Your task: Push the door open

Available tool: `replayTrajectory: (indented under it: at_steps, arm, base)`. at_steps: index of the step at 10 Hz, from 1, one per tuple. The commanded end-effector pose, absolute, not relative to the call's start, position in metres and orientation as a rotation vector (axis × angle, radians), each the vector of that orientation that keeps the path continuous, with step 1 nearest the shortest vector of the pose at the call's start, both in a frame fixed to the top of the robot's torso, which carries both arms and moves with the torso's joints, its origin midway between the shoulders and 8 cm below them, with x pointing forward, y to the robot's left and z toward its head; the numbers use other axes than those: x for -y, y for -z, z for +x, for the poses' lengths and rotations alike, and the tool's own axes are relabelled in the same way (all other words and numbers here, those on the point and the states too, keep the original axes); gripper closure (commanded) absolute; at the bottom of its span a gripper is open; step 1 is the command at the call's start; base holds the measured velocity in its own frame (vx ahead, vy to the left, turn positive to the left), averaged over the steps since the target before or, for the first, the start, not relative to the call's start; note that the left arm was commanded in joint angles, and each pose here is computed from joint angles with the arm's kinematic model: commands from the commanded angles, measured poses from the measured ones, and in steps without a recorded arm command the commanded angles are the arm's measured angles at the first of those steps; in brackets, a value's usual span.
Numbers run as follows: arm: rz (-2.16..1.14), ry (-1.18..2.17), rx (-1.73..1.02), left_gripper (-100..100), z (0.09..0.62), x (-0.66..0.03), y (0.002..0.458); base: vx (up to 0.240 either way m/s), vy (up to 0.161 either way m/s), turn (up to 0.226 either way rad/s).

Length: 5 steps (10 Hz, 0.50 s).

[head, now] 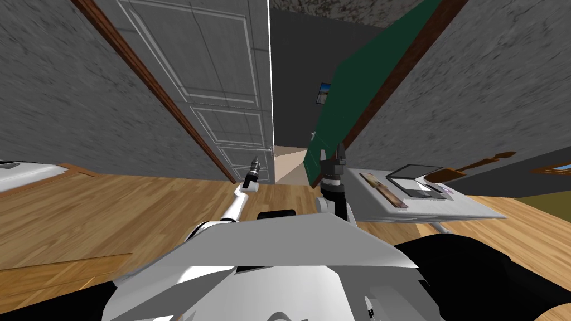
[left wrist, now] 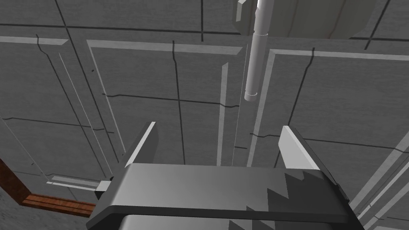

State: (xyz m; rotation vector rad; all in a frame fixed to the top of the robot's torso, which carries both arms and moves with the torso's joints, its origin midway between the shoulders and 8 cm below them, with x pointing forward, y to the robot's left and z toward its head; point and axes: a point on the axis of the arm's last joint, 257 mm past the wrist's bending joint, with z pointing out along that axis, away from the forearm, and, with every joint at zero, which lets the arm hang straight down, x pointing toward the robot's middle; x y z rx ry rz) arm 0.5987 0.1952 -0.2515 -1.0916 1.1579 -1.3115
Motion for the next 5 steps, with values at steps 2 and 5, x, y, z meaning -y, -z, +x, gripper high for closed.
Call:
replayTrajectory:
  at_steps: [2, 5]
  arm:
    - [-1.109, 1.305, -1.188, -100, 0.605, -0.188, 0.263]
    - [-1.125, 1.299, -1.22, -100, 0.611, -0.178, 0.274]
  base:
    - [0.061, 0.023, 0.0]
    - [0.061, 0.027, -0.002]
